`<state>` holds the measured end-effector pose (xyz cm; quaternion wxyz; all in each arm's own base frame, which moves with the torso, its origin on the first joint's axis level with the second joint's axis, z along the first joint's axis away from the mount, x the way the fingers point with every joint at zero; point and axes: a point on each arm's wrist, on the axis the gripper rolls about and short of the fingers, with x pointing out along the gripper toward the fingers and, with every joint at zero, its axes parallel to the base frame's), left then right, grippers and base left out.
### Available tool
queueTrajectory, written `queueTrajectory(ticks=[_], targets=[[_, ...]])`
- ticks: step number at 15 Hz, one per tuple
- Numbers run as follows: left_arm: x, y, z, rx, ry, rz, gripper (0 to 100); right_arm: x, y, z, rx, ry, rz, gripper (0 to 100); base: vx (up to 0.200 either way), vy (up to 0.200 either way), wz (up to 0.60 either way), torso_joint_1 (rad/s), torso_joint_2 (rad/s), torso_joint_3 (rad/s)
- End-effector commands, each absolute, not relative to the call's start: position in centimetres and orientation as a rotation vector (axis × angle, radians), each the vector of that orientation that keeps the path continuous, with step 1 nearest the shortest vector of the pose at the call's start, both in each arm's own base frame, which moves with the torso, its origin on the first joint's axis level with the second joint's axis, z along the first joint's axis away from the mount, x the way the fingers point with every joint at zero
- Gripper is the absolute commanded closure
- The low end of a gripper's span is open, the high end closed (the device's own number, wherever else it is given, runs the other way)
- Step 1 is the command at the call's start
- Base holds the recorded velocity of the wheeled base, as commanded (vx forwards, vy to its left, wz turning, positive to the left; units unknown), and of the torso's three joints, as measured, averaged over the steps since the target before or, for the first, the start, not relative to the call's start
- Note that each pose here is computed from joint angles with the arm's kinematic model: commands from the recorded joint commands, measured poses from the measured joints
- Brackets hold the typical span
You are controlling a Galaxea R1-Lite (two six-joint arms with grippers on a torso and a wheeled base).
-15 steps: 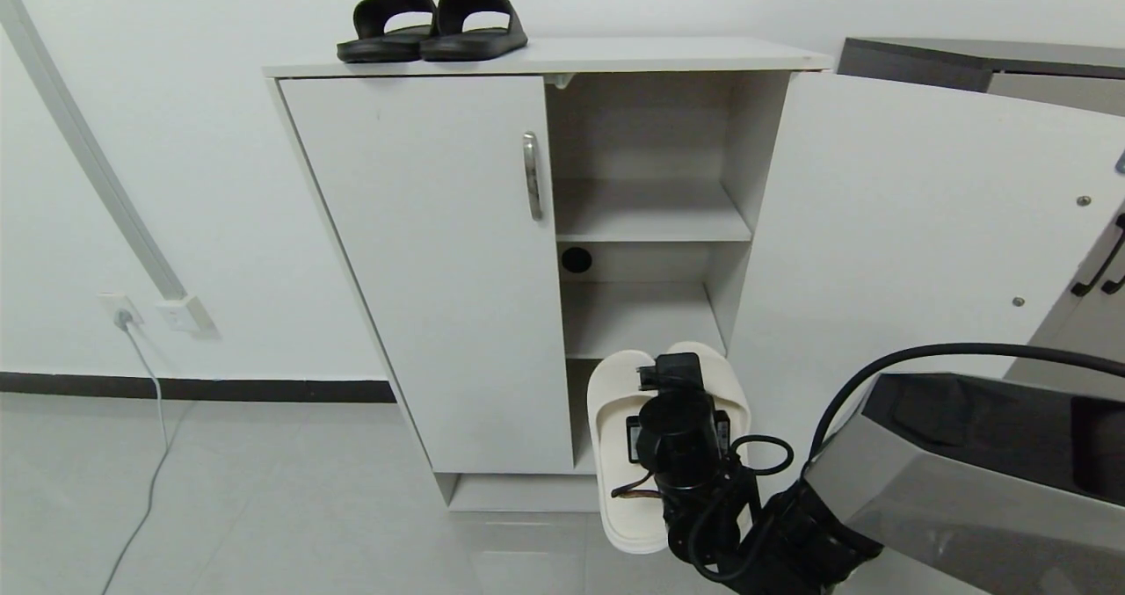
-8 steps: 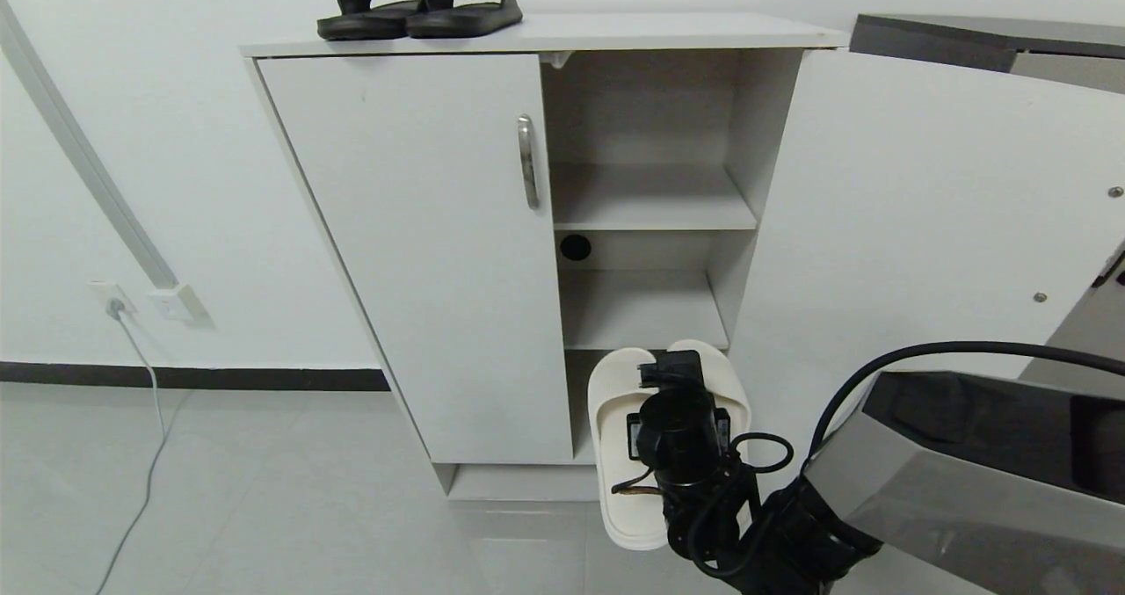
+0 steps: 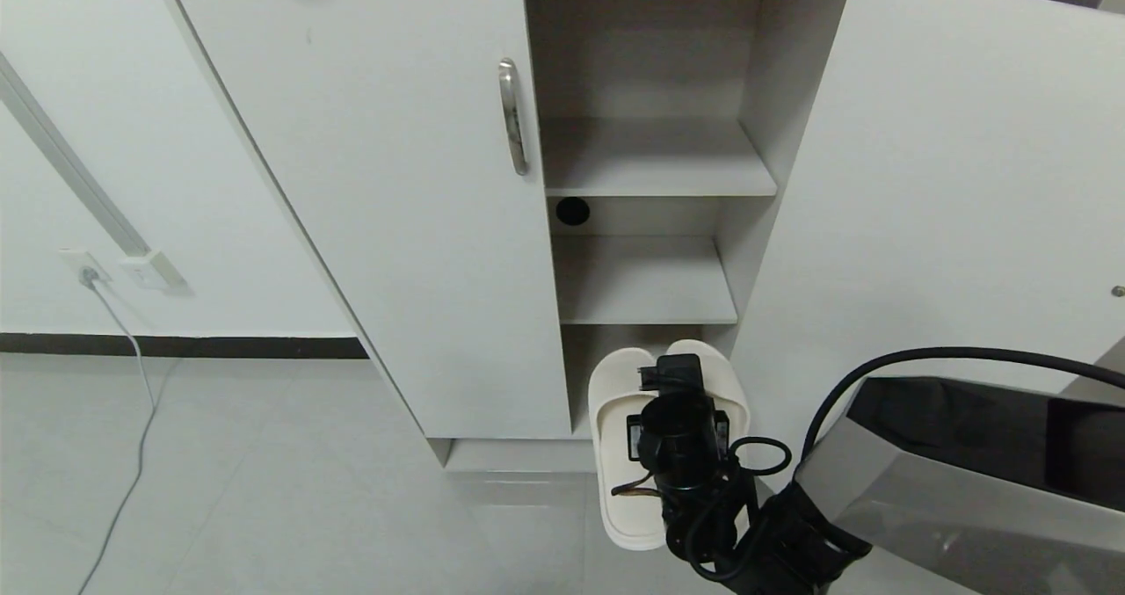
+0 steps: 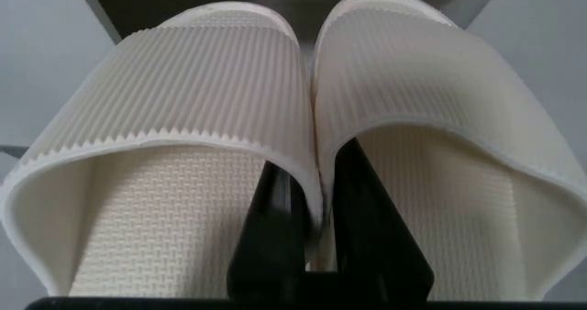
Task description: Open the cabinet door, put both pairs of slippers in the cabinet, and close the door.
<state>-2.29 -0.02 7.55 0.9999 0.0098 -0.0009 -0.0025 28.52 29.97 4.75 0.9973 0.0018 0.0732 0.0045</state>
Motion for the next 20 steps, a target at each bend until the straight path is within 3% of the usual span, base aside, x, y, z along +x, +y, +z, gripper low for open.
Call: queueTrajectory(ticks=[1, 6, 14, 20], targets=[[-2.3, 0.0, 7.6, 0.02, -0.002, -0.005, 100, 28.7, 30.0, 3.9, -0.016, 0.144, 0.008, 100, 0.0, 0.0, 0.0, 0.007, 0.0, -0.124], [-2.3, 0.0, 7.6, 0.02, -0.002, -0.005, 100, 29.1, 30.1, 4.4, -0.023, -0.001, 0.011, 100, 0.0, 0.0, 0.0, 0.0, 0.0, 0.0], [-2.3, 0.0, 7.6, 0.02, -0.002, -0.006, 100, 29.2, 30.0, 4.9, -0.022, -0.034, 0.008, 100, 0.0, 0.0, 0.0, 0.0, 0.0, 0.0], [-2.3, 0.0, 7.6, 0.018, 0.0, -0.009, 100, 29.3, 29.9, 4.8, -0.024, -0.033, 0.004, 100, 0.2, 0.0, 0.0, 0.001, 0.0, 0.001]])
